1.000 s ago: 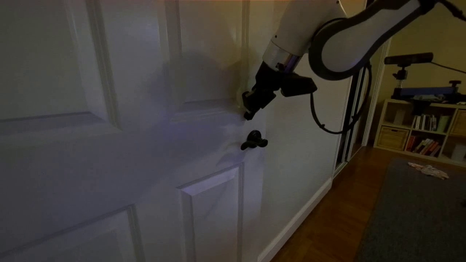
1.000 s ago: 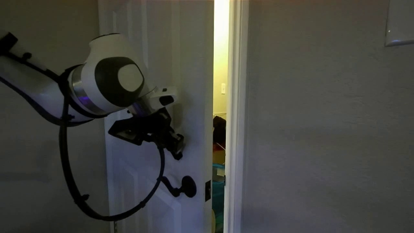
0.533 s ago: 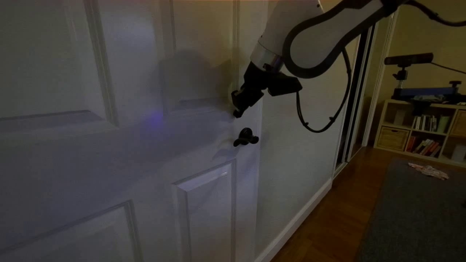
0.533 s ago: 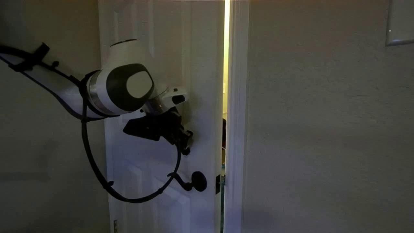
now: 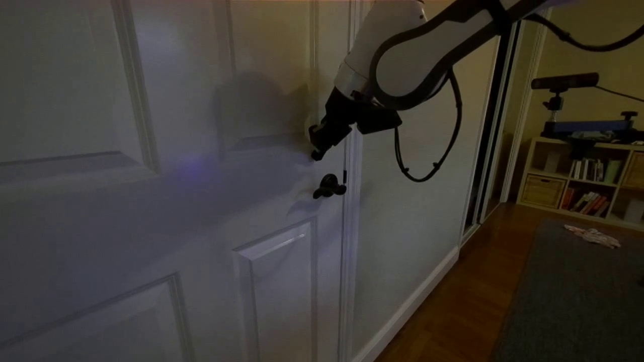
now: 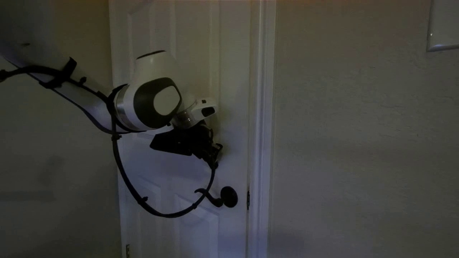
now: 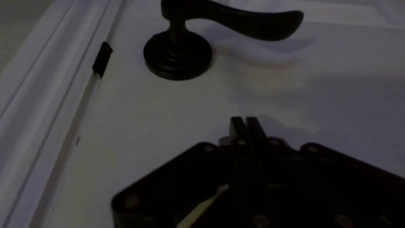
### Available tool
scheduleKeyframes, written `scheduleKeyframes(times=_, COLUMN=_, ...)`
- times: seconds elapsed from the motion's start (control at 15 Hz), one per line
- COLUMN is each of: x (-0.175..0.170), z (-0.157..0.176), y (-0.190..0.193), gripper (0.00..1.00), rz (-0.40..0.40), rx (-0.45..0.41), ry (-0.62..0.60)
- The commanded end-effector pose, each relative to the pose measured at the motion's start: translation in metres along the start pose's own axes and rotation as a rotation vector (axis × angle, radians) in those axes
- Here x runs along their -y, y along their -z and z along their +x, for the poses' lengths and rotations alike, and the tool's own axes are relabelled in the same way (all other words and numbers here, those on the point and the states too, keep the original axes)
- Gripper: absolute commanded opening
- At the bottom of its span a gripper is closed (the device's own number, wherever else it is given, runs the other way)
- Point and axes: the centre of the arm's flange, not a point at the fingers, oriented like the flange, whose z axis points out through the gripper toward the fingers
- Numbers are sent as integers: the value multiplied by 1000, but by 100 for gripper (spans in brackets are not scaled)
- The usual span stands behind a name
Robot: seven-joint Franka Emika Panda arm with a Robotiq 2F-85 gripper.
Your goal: Close the open door
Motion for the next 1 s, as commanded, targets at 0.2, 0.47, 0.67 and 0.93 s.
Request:
scheduleKeyframes(times=0.2, x=8, z=13, y=-4, gripper=7, rz=12, rx=0, ry=35)
scheduleKeyframes(times=0.47, x=25, z=-24, y=20, gripper=32, rz=56, rx=135, ry=74)
scheduleKeyframes(times=0.67, x=52, z=-58, y=36, gripper=51, rz=106, rx=262, ry=97)
scheduleKeyframes(times=0.93, x=80, z=-107, y=65, gripper=76, rz=99, rx=424, ry=119)
